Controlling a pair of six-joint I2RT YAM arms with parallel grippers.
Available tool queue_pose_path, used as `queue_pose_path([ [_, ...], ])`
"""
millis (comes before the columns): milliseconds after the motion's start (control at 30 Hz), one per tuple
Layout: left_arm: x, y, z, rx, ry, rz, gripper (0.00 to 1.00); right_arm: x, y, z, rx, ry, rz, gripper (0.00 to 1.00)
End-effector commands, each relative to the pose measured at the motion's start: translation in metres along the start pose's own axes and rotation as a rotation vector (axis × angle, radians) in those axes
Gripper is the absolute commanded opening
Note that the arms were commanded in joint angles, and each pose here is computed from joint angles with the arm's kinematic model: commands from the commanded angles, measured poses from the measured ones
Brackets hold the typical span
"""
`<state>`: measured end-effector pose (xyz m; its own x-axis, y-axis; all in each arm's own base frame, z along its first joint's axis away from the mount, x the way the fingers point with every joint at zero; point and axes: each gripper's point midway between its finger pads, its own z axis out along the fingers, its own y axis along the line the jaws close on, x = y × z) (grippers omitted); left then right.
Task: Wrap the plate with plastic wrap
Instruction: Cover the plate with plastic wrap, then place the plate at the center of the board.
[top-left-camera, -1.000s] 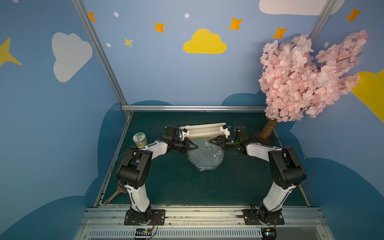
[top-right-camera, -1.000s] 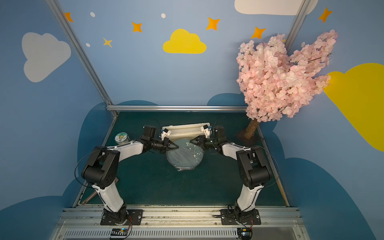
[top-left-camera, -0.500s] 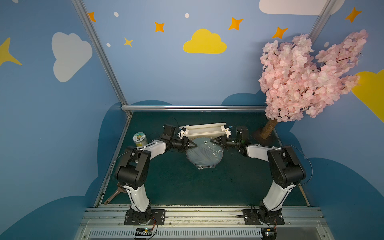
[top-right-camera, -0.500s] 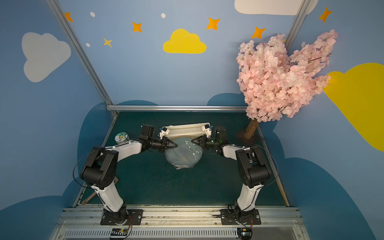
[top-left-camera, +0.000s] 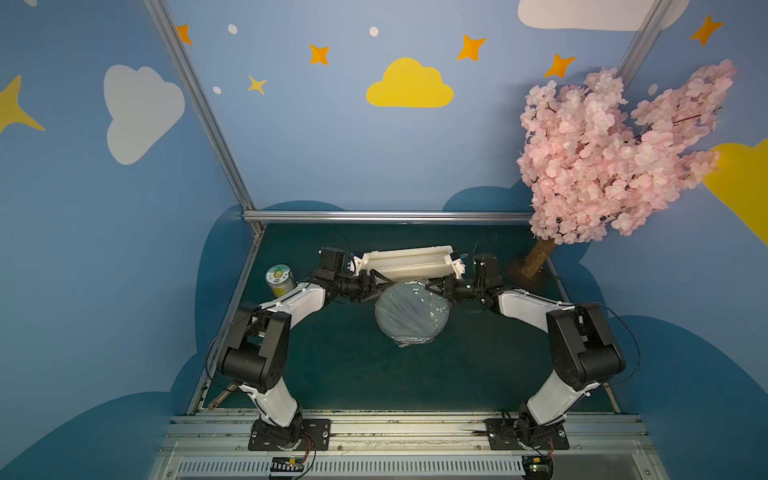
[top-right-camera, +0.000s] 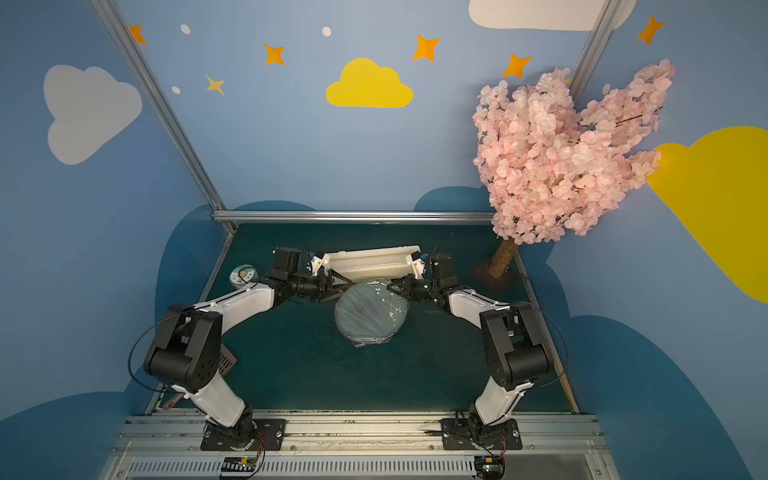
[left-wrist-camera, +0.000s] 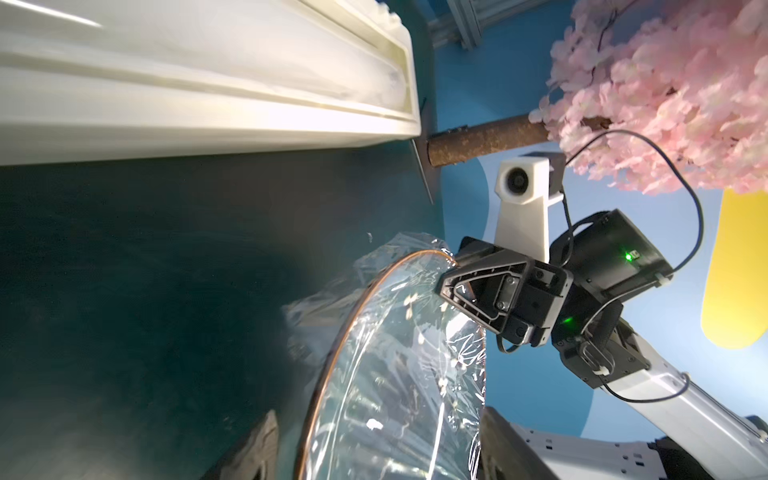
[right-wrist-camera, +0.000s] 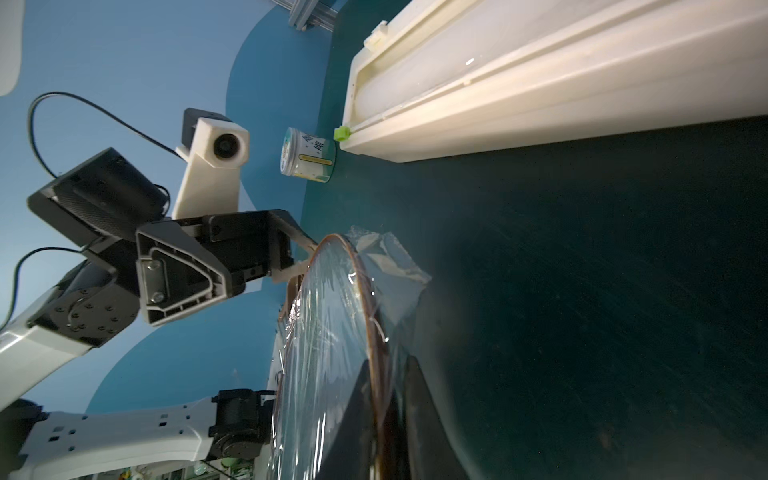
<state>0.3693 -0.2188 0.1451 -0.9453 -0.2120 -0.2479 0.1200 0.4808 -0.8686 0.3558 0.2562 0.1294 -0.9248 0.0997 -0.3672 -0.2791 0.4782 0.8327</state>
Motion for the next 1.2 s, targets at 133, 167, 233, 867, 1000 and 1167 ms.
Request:
queue_pose_path([
  [133, -0.004, 0.022, -0.026, -0.091, -0.131, -0.028, 0.79, 0.0, -0.014, 0.008, 0.007, 0.007, -0.014, 0.0],
  [167, -0.001, 0.023, -0.025, -0.084, -0.121, -0.038, 0.79, -0.001, -0.016, 0.013, 0.0, 0.009, -0.013, 0.0],
  [233, 0.003, 0.025, -0.023, -0.074, -0.114, -0.047, 0.79, -0.003, -0.021, 0.022, -0.011, 0.012, -0.012, 0.0],
  [867, 0.023, 0.032, -0.032, -0.129, -0.123, 0.007, 0.8, 0.029, -0.078, 0.036, 0.064, 0.108, 0.006, 0.3],
  [1000, 0.026, 0.036, -0.026, -0.116, -0.105, -0.012, 0.79, 0.025, -0.071, 0.027, 0.059, 0.1, 0.024, 0.42],
  [1167, 0.033, 0.037, -0.024, -0.112, -0.094, -0.025, 0.79, 0.026, -0.065, 0.006, 0.132, 0.123, 0.07, 0.49],
])
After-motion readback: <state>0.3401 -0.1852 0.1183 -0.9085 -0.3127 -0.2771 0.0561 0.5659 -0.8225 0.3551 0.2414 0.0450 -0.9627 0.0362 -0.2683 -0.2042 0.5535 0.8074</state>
